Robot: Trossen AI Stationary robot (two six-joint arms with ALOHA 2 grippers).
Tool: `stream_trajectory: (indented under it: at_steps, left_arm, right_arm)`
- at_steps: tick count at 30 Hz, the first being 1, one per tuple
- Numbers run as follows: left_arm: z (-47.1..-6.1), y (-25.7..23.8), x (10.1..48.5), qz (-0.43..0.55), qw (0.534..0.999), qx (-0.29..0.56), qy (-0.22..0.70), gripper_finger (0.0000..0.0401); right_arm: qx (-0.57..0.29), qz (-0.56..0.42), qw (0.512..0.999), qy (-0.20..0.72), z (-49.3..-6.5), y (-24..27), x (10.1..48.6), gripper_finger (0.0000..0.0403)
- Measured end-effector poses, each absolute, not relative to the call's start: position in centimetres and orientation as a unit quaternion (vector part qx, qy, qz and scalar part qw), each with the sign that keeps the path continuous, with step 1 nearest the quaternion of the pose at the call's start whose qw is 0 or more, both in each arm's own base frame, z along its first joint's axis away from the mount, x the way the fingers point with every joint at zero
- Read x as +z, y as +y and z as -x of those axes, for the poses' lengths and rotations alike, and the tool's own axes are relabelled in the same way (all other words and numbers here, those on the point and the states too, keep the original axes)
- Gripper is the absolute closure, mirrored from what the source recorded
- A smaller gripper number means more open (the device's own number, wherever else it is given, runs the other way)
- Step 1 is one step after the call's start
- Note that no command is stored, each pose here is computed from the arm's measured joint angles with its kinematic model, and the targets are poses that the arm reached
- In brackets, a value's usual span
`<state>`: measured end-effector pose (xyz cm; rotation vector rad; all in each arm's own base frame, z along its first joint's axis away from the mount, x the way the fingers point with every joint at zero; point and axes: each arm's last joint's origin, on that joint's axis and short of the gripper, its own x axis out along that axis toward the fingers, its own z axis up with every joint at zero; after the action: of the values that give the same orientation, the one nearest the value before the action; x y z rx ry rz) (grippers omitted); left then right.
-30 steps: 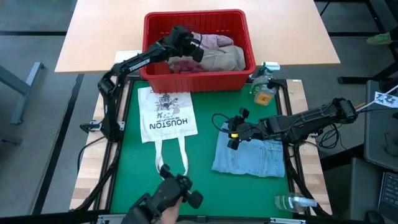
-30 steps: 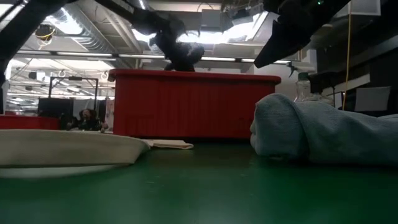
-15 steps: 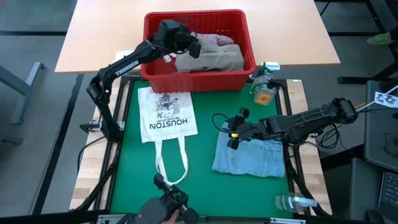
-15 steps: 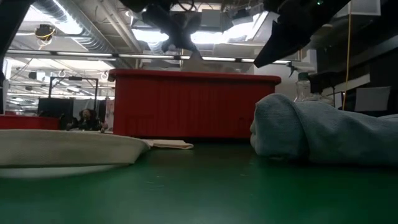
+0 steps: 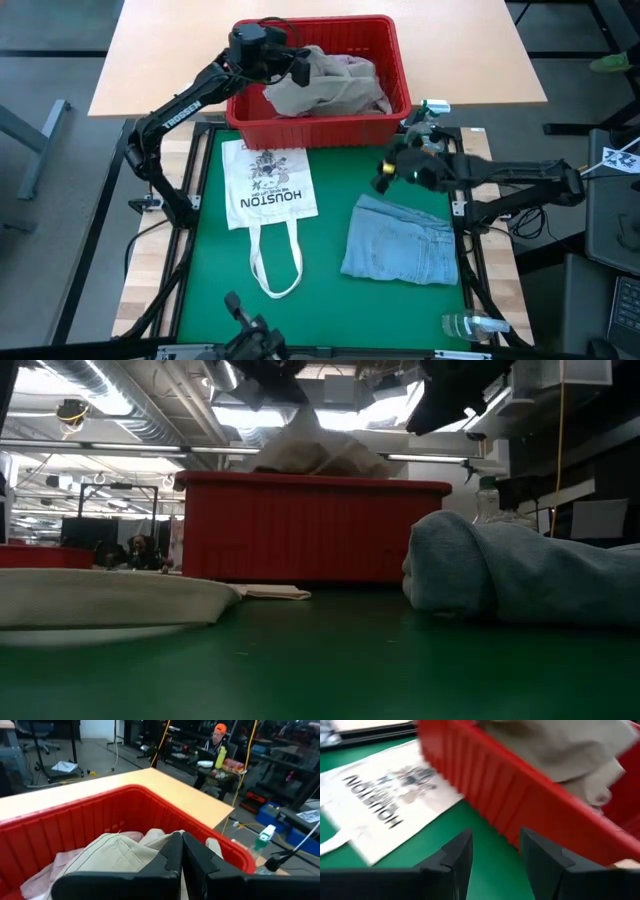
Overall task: Fold laundry
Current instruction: Remove the gray shorts from the red bin
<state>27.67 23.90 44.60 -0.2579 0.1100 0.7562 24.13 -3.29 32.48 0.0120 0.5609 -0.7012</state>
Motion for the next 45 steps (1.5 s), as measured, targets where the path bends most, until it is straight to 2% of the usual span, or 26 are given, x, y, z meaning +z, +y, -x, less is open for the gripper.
stream_trajectory:
  at_steps: [8, 16, 25, 31, 39, 45]
  left_arm:
    - [-26.3, 21.8, 46.9, 0.115, 0.926, 0.358, 0.018, 0.0401]
    - [-25.5, 20.1, 48.4, 0.108, 0.933, 0.342, -0.003, 0.0401]
    - [-26.2, 19.1, 48.7, 0.105, 0.941, 0.322, -0.012, 0.0401]
    - [-26.5, 18.6, 48.7, 0.105, 0.944, 0.314, -0.011, 0.0401]
    - [-26.9, 18.1, 48.7, 0.105, 0.947, 0.304, -0.009, 0.0401]
    - [-27.2, 17.6, 48.7, 0.105, 0.95, 0.295, -0.008, 0.0401]
  right_arm:
    - [-0.318, -0.062, 0.905, 0.278, -23.1, -9.0, 33.0, 0.0242]
    - [-0.246, -0.112, 0.943, 0.193, -22.6, -12.2, 34.4, 0.0242]
    - [-0.258, -0.083, 0.948, 0.17, -24.1, -13.8, 33.8, 0.0242]
    - [-0.315, -0.073, 0.929, 0.182, -25.3, -15.1, 32.4, 0.0242]
    - [-0.355, -0.115, 0.907, 0.195, -24.9, -17.6, 31.0, 0.0242]
    - [-0.279, -0.14, 0.931, 0.19, -24.9, -18.8, 30.5, 0.0242]
